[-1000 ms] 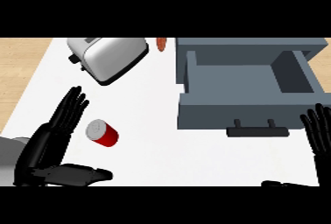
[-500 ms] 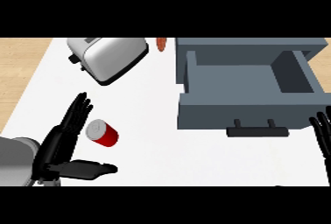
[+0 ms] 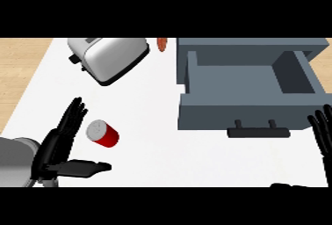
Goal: Pick up the can, place it into the drawer and close the drawer
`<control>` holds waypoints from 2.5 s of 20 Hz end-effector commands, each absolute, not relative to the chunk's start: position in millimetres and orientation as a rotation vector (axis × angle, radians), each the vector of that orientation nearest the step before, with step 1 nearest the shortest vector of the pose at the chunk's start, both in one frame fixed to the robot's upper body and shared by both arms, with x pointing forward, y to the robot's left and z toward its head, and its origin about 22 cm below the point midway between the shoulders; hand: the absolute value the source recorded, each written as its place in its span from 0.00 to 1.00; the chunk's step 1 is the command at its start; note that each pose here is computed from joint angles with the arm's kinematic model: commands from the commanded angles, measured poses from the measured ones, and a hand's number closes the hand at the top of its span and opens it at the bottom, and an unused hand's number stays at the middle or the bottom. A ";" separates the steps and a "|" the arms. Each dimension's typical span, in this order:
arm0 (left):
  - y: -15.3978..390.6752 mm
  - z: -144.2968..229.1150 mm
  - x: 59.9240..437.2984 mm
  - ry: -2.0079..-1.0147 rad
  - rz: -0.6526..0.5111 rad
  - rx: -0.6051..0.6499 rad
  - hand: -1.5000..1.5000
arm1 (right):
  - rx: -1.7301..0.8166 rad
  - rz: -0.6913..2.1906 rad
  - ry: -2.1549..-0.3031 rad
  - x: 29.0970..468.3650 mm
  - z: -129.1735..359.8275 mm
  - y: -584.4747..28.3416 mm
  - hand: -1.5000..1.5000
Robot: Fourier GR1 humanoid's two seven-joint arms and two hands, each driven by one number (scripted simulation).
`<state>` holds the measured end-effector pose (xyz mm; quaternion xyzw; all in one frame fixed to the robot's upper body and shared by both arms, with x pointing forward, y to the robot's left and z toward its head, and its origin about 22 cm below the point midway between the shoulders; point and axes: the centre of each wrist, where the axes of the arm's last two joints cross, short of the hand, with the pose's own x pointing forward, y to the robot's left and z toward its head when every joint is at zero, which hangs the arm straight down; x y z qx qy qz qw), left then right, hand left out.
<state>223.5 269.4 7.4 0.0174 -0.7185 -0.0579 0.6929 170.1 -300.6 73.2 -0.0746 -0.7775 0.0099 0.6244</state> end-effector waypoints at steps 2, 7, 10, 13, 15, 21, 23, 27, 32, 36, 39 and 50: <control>279.2 -28.0 235.6 -1.592 -0.129 0.060 0.00 | -0.178 0.001 -1.791 157.4 66.9 -298.8 0.00; 281.6 -47.0 227.4 -1.591 -0.148 0.057 0.00 | -0.182 0.016 -1.788 176.2 73.7 -291.9 0.00; 297.9 -63.5 230.5 -1.569 -0.130 0.068 0.00 | -0.152 0.023 -1.796 166.7 81.0 -299.2 0.00; 318.4 -63.3 215.8 -1.573 -0.141 0.055 0.00 | -0.178 0.017 -1.792 152.5 72.1 -301.7 0.00; 316.7 -49.7 230.7 -1.560 -0.125 0.065 0.00 | -0.179 0.011 -1.795 158.3 80.8 -296.3 0.00; 311.7 -79.1 243.5 -1.535 -0.115 0.052 0.00 | -0.196 0.024 -1.812 163.1 85.6 -297.3 0.00; 295.1 -95.1 227.7 -1.516 -0.096 0.065 0.00 | -0.189 0.017 -1.808 162.3 89.8 -296.3 0.00; 306.6 -93.2 229.9 -1.506 -0.089 0.031 0.00 | -0.177 0.018 -1.817 165.0 70.3 -303.4 0.00; 310.6 -94.2 254.6 -1.533 -0.089 0.043 0.00 | -0.172 0.021 -1.810 151.1 79.0 -307.1 0.00; 295.2 -101.7 250.6 -1.532 -0.101 0.058 0.00 | -0.178 0.012 -1.807 160.6 82.6 -308.8 0.00; 293.2 -97.1 272.2 -1.522 -0.109 0.038 0.00 | -0.201 -0.006 -1.816 181.1 87.6 -296.4 0.00; 271.7 -111.7 248.1 -1.535 -0.099 0.010 0.00 | -0.157 -0.003 -1.822 145.3 101.1 -290.5 0.00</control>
